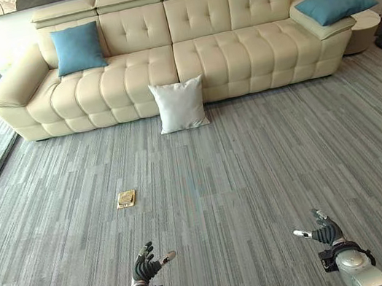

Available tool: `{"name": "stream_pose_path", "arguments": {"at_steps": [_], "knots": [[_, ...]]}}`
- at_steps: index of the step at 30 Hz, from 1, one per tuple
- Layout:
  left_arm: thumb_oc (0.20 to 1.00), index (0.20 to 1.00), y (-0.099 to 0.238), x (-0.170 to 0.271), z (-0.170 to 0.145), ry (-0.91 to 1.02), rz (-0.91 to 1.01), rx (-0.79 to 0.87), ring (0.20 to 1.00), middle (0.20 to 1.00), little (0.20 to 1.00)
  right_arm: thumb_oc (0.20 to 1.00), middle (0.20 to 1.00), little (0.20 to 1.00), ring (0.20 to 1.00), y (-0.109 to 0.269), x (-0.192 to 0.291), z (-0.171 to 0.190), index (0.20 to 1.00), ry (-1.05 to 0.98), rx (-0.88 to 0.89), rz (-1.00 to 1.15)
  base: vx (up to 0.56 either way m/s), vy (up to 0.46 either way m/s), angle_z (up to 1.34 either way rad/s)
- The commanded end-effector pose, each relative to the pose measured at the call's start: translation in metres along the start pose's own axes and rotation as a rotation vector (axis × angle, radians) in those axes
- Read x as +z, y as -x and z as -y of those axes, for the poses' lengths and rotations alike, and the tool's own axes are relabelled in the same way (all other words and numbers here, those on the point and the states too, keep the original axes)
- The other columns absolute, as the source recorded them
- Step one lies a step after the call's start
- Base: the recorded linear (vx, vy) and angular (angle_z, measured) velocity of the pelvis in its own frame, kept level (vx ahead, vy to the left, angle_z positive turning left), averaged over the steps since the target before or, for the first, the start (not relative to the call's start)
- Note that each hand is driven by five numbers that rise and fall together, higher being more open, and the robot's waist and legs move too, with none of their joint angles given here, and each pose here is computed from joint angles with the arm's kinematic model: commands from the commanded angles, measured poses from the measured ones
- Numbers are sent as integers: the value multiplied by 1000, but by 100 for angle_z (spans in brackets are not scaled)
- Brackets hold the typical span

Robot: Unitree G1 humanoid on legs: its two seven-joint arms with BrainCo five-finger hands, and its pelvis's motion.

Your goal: Pick up all the scattered cushions and arrange them neatly on the sofa.

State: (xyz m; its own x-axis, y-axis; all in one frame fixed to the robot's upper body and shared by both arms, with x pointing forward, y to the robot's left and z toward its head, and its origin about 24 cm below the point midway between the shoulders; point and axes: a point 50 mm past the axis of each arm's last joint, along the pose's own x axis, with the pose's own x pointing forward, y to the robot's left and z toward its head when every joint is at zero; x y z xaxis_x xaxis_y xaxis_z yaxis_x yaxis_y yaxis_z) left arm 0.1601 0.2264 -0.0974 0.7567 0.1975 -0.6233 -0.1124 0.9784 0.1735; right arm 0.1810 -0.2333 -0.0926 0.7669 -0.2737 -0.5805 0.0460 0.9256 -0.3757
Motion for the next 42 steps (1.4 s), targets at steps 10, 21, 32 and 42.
{"name": "stream_pose_path", "arguments": {"at_steps": [10, 21, 32, 42], "knots": [[1000, 1000, -7, 15, -2, 3, 49, -10, 1000, 1000, 1000, 1000, 1000, 1000, 1000, -4, 14, 1, 1000, 4, 10, 52, 0, 0, 0], [1000, 1000, -3, 11, -11, 20, 43, 24, 1000, 1000, 1000, 1000, 1000, 1000, 1000, -4, 21, 5, 1000, 52, 14, 83, 11, 20, 0], [1000, 1000, -4, -10, -32, -24, -60, 105, 1000, 1000, 1000, 1000, 1000, 1000, 1000, -11, 17, 7, 1000, 120, 3, 39, 61, 84, 1], [1000, 1000, -14, 10, -26, -32, -5, 105, 1000, 1000, 1000, 1000, 1000, 1000, 1000, -10, 17, 2, 1000, 126, 14, 34, 145, 6, 5]]}}
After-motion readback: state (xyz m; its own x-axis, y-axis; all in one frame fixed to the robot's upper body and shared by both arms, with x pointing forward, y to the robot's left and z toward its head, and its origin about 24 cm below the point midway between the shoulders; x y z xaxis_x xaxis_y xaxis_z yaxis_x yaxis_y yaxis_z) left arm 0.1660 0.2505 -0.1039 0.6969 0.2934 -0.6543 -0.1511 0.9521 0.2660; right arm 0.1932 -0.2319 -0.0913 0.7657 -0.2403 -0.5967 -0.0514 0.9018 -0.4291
